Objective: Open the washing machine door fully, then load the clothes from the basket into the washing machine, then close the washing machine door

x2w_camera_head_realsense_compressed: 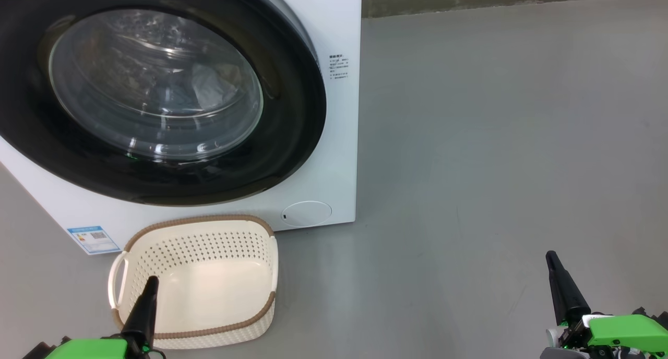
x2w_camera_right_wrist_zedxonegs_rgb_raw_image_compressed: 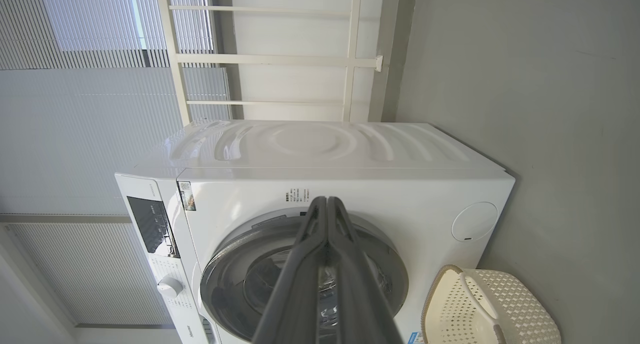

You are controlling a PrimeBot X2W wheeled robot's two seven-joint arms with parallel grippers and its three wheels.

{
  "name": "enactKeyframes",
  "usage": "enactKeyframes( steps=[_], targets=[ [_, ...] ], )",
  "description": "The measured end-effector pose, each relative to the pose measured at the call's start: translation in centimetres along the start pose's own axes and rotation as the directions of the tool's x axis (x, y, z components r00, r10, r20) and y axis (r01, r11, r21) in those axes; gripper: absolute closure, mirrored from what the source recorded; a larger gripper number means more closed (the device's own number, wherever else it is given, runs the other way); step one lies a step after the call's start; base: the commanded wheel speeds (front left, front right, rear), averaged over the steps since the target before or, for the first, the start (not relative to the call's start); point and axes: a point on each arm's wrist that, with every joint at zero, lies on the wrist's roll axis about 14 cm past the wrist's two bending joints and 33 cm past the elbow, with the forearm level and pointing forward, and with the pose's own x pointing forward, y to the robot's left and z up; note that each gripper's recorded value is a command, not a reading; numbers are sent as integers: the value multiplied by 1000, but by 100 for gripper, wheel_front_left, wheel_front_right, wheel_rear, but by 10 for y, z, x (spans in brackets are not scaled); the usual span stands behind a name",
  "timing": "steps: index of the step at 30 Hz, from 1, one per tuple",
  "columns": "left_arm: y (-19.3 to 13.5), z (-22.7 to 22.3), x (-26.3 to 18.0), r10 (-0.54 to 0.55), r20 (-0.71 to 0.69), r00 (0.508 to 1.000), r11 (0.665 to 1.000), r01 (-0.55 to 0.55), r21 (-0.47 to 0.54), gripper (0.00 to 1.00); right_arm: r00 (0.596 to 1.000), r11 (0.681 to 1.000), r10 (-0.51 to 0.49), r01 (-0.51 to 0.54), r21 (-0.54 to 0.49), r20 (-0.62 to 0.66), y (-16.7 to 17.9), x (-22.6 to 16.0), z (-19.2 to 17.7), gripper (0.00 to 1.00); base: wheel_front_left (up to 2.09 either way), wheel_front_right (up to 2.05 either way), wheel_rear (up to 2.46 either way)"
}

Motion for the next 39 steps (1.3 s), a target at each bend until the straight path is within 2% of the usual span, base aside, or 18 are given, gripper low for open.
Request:
enactKeyframes(
  steps=[39],
  targets=[
    [0,0,0,0,0,1000,1000,0,0,100,1000,1000,0,0,0,0,0,0,0,100,0,0,0]
  ],
)
